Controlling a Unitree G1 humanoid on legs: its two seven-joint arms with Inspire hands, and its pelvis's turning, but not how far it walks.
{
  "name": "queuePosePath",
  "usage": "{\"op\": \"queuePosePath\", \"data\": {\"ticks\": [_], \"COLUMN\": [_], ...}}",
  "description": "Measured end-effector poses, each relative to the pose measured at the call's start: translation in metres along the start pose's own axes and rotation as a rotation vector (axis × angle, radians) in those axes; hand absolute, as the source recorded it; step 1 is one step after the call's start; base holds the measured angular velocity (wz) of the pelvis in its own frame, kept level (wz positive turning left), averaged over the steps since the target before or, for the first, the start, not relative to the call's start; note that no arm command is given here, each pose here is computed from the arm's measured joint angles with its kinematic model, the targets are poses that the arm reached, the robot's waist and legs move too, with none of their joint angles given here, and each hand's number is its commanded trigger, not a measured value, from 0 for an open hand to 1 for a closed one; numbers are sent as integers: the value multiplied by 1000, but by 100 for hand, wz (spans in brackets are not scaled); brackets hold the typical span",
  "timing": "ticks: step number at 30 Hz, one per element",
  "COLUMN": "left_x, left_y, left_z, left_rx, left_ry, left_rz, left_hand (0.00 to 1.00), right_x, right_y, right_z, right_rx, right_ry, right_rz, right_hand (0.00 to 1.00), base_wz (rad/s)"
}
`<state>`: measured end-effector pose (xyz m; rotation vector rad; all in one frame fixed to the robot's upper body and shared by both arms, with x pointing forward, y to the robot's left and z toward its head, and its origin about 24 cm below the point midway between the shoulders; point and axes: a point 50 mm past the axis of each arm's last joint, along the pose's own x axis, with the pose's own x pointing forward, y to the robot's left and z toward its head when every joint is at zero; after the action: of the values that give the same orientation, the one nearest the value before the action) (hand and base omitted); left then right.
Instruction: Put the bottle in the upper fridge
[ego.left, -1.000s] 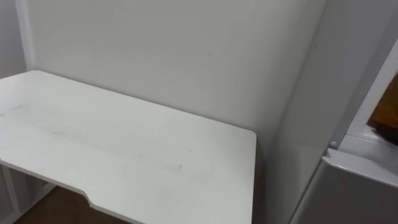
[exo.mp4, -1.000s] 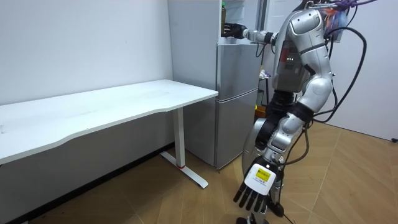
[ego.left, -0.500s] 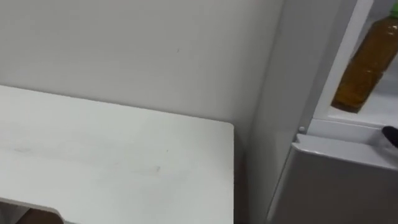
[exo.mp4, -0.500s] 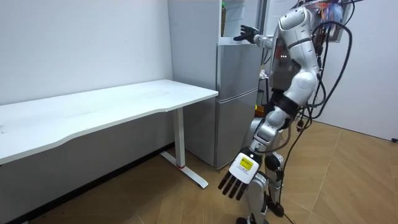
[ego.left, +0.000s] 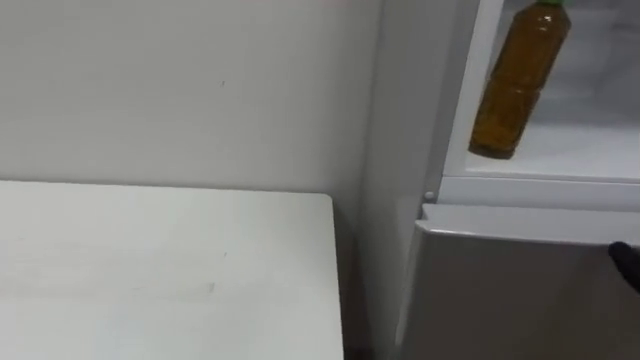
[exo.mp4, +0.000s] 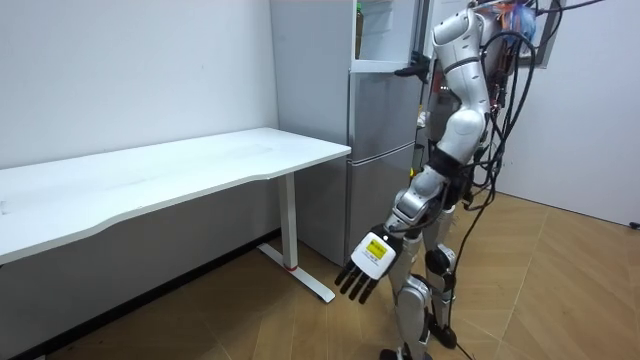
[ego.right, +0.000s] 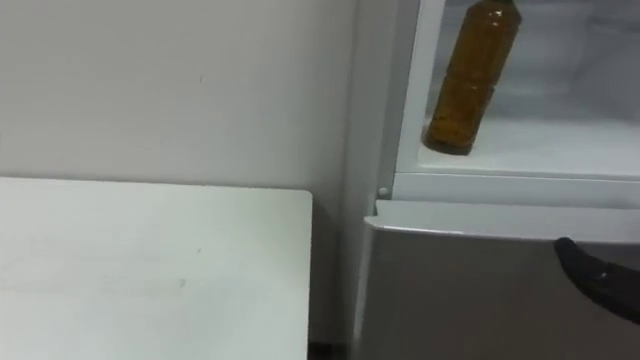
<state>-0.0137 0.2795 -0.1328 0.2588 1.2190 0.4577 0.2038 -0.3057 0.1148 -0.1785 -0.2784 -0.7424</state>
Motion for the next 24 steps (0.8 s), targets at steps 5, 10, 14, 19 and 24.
{"op": "queuePosePath", "data": {"ticks": [5,10,14,19,24], "left_x": [1,3,5,6,5], "left_y": [-5,-7,-14,-17,-22], "left_z": [-6,-2,4,9,16], "left_rx": [18,19,25,25,0], "left_ry": [24,3,-16,-44,-98], "left_rz": [-5,-13,-30,-34,-46], "left_hand": [0,0,0,0,0], "right_x": [-15,-30,-44,-59,-79], "right_y": [-6,-19,-28,-40,-56], "right_z": [-11,-19,-35,-64,-86], "right_rx": [2,-10,-27,-84,-76], "right_ry": [25,43,113,238,371], "right_rz": [-58,-101,-170,-250,-362], "right_hand": [0,0,0,0,0], "base_wz": [-6,0,-5,-4,-3]}}
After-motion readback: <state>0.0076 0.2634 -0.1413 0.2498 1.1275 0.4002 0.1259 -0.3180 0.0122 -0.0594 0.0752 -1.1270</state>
